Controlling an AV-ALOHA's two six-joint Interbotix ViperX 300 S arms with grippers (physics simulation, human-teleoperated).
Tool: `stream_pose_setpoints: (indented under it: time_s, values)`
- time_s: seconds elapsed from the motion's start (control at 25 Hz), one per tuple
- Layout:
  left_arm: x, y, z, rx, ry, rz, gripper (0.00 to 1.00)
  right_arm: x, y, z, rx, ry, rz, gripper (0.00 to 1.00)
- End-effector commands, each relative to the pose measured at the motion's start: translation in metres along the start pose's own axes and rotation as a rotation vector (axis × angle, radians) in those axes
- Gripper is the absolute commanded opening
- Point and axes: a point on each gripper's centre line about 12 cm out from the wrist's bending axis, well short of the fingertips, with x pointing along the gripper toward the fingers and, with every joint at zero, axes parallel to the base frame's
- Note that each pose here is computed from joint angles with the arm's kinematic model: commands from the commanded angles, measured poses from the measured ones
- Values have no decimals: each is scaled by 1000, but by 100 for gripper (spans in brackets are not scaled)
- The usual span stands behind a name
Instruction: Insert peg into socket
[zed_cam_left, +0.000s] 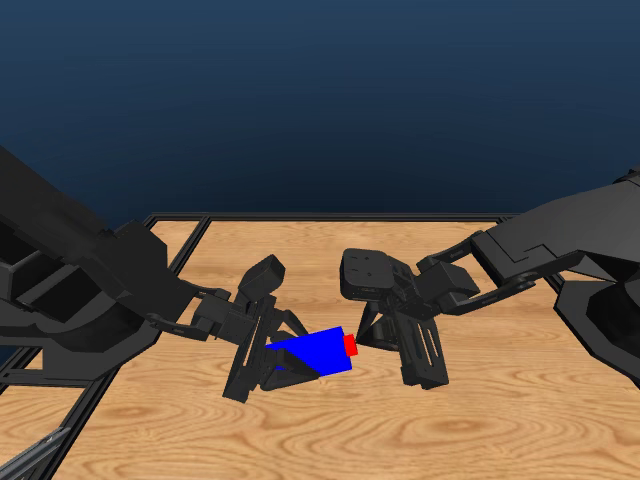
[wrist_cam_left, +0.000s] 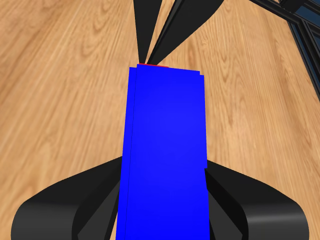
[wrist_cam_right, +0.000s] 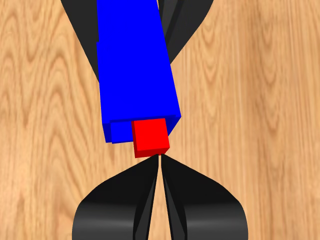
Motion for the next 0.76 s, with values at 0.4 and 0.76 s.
stream_pose_setpoints:
  time_s: [0.4, 0.76]
  values:
    - [-2, -6, 10, -5, -61, -27, 0, -8, 1, 21, 11, -84, 16, 0]
    - [-3, -7, 10, -2, -53, -27, 0, -19, -5, -15, 153, -129, 52, 0]
